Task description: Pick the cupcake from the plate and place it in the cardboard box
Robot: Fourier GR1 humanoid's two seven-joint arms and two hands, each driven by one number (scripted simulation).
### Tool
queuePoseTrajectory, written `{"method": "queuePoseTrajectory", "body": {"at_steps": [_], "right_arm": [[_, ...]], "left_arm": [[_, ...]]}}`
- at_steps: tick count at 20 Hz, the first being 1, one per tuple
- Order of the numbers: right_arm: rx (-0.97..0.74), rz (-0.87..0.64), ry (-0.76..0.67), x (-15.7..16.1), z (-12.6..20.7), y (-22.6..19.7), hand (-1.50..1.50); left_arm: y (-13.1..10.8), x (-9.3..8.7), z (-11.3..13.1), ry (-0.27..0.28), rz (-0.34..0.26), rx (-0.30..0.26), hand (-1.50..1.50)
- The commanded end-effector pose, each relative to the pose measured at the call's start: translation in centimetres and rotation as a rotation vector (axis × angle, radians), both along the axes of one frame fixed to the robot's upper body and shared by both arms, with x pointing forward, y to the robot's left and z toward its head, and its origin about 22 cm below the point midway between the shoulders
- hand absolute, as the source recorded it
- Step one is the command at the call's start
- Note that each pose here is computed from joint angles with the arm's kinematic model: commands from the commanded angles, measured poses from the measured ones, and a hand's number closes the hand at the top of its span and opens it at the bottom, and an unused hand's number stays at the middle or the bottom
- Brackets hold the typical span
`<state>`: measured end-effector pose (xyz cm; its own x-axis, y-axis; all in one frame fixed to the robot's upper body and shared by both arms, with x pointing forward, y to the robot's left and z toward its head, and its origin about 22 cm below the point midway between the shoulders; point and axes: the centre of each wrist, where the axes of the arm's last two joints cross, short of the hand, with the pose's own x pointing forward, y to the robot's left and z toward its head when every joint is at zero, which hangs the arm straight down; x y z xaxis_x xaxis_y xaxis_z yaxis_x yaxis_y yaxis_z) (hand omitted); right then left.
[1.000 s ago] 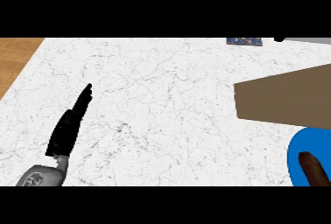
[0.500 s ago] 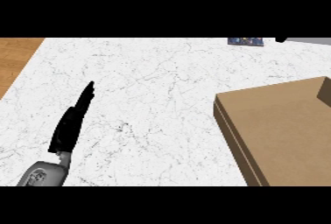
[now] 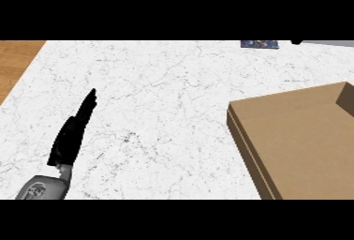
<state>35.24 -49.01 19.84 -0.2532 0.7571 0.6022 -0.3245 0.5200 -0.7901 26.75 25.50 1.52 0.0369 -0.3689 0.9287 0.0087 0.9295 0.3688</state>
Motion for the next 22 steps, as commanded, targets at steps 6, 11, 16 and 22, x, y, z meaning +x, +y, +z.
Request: {"method": "queuePoseTrajectory", "body": {"at_steps": [6,11,16,22], "right_arm": [[0.192,0.113,0.106,3.7,-3.3,3.7,-1.5],[0.467,-0.011,0.031,3.8,-1.7,2.2,-1.5],[0.655,-0.127,0.05,2.7,-1.1,0.1,-1.5],[0.79,-0.28,0.014,0.4,0.9,-3.1,-1.5]], "left_arm": [[0.5,0.0,0.0,0.004,0.026,-0.003,0.0],[0.0,0.1,-0.4,0.007,0.037,0.007,0.0],[0.3,0.0,0.8,-0.018,0.019,-0.013,0.0],[0.9,-0.3,0.4,-0.023,0.026,-0.013,0.0]]}}
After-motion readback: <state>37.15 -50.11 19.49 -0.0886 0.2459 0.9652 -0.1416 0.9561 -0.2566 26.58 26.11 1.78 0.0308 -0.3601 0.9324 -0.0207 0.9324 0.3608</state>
